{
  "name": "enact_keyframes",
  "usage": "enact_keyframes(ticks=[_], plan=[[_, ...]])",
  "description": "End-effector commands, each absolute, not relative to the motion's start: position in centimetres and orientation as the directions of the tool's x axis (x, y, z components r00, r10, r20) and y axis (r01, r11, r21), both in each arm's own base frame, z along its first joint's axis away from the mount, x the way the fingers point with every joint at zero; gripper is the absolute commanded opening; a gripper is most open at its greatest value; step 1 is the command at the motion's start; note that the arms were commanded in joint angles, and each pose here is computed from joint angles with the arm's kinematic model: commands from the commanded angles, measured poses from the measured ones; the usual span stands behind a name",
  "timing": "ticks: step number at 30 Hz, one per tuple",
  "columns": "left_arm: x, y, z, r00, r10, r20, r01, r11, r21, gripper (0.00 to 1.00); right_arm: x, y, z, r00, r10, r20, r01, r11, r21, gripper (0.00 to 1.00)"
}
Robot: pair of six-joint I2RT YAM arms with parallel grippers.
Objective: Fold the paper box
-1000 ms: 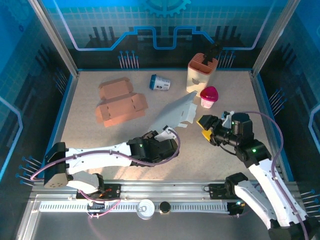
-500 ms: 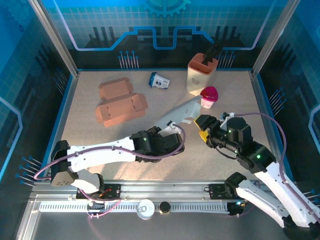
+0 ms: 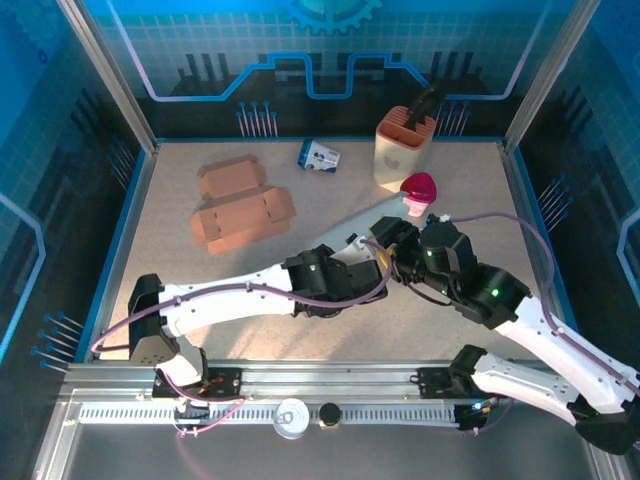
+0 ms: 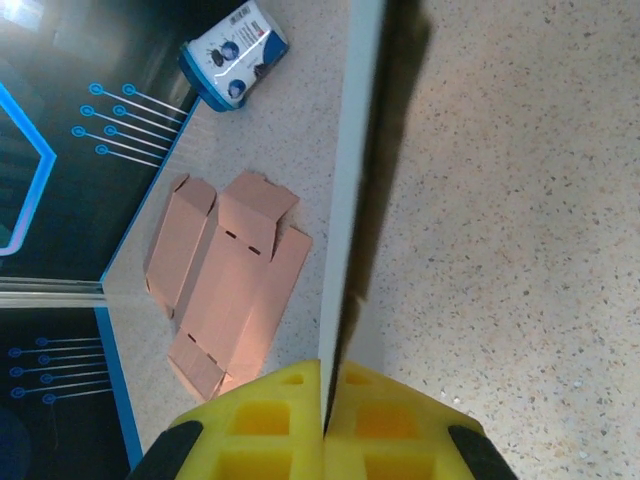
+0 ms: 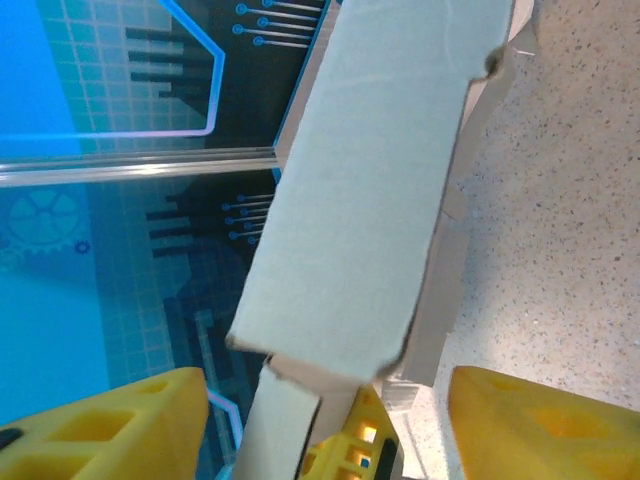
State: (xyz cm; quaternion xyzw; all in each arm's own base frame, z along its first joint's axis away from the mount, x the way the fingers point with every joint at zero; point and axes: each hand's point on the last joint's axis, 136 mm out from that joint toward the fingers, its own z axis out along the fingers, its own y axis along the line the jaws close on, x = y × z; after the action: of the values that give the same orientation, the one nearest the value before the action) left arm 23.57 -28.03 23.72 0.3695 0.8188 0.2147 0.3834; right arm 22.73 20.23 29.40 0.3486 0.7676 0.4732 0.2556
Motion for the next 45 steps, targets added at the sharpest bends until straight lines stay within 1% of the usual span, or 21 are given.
enact_keyframes(ticks=[1, 5, 9, 11, 13, 15, 16, 19, 21, 24, 25, 26, 28, 31, 33, 35, 36, 40, 45], plan=[[23.8, -28.0, 24.6, -0.426, 0.779, -0.46, 0.409, 0.619, 0.67, 0.0, 23.6, 19.5, 30.9, -0.563, 0.824, -0.063, 0.281, 0.263, 0.923, 0.6], [23.9, -28.2, 24.5, -0.419, 0.795, -0.438, 0.399, 0.595, 0.698, 0.0, 23.8, 19.6, 30.9, -0.555, 0.829, -0.065, 0.29, 0.266, 0.919, 0.5], [24.0, -28.5, 25.0, -0.401, 0.798, -0.449, 0.387, 0.592, 0.707, 0.0, 23.9, 19.5, 30.7, -0.546, 0.836, -0.059, 0.298, 0.259, 0.919, 0.39], [24.0, -28.5, 25.4, -0.387, 0.796, -0.466, 0.382, 0.598, 0.704, 0.0, 24.0, 19.2, 30.7, -0.536, 0.842, -0.06, 0.301, 0.257, 0.918, 0.3], [23.9, -28.5, 25.8, -0.369, 0.791, -0.487, 0.384, 0.607, 0.695, 0.0, 24.0, 19.0, 30.7, -0.533, 0.844, -0.05, 0.303, 0.246, 0.921, 0.18], [23.8, -28.6, 26.0, -0.349, 0.786, -0.51, 0.392, 0.617, 0.682, 0.05, 24.1, 18.9, 30.8, -0.534, 0.845, -0.04, 0.303, 0.235, 0.923, 0.02], [23.7, -28.6, 26.2, -0.337, 0.782, -0.524, 0.399, 0.623, 0.673, 0.09, 24.1, 18.8, 31.0, -0.534, 0.844, -0.036, 0.302, 0.231, 0.925, 0.0], [23.5, -28.8, 26.8, -0.303, 0.753, -0.584, 0.42, 0.656, 0.628, 0.32, 24.1, 18.4, 31.2, -0.53, 0.848, -0.01, 0.315, 0.208, 0.926, 0.0], [23.2, -28.7, 27.4, -0.287, 0.708, -0.646, 0.437, 0.696, 0.57, 0.45, 24.1, 18.2, 31.3, -0.521, 0.853, 0.02, 0.33, 0.18, 0.927, 0.0], [22.6, -27.6, 28.4, -0.28, 0.58, -0.765, 0.473, 0.777, 0.416, 0.63, 24.3, 17.5, 31.7, -0.503, 0.861, 0.08, 0.349, 0.117, 0.93, 0.0], [22.5, -27.0, 28.6, -0.283, 0.53, -0.799, 0.483, 0.799, 0.358, 0.72, 24.3, 17.2, 32.0, -0.497, 0.862, 0.102, 0.353, 0.094, 0.931, 0.0], [22.4, -26.2, 28.8, -0.285, 0.489, -0.825, 0.489, 0.814, 0.314, 0.78, 24.4, 16.9, 32.2, -0.488, 0.864, 0.122, 0.363, 0.073, 0.929, 0.0], [22.1, -25.0, 28.9, -0.289, 0.434, -0.853, 0.512, 0.823, 0.245, 0.8, 24.6, 16.5, 32.7, -0.481, 0.862, 0.159, 0.37, 0.036, 0.928, 0.0], [22.0, -24.0, 28.2, -0.289, 0.378, -0.88, 0.564, 0.81, 0.163, 0.79, 25.0, 16.0, 33.5, -0.478, 0.852, 0.213, 0.386, -0.014, 0.923, 0.0], [22.1, -23.4, 27.8, -0.265, 0.356, -0.896, 0.568, 0.809, 0.153, 0.79, 25.3, 15.8, 33.7, -0.474, 0.847, 0.241, 0.395, -0.04, 0.918, 0.0], [22.6, -22.7, 27.5, -0.241, 0.326, -0.914, 0.559, 0.817, 0.144, 0.84, 25.3, 15.7, 34.0, -0.473, 0.839, 0.27, 0.4, -0.069, 0.914, 0.0], [23.1, -22.2, 27.2, -0.237, 0.306, -0.922, 0.543, 0.829, 0.135, 0.85, 25.4, 15.6, 34.0, -0.467, 0.84, 0.277, 0.403, -0.077, 0.912, 0.0], [25.2, -20.1, 27.2, -0.244, 0.226, -0.943, 0.495, 0.865, 0.079, 0.84, 25.1, 15.2, 34.2, -0.467, 0.833, 0.296, 0.41, -0.093, 0.908, 0.0], [26.9, -20.1, 27.3, -0.204, 0.206, -0.957, 0.535, 0.842, 0.067, 0.83, 24.9, 14.9, 34.2, -0.464, 0.83, 0.31, 0.416, -0.105, 0.903, 0.0]])
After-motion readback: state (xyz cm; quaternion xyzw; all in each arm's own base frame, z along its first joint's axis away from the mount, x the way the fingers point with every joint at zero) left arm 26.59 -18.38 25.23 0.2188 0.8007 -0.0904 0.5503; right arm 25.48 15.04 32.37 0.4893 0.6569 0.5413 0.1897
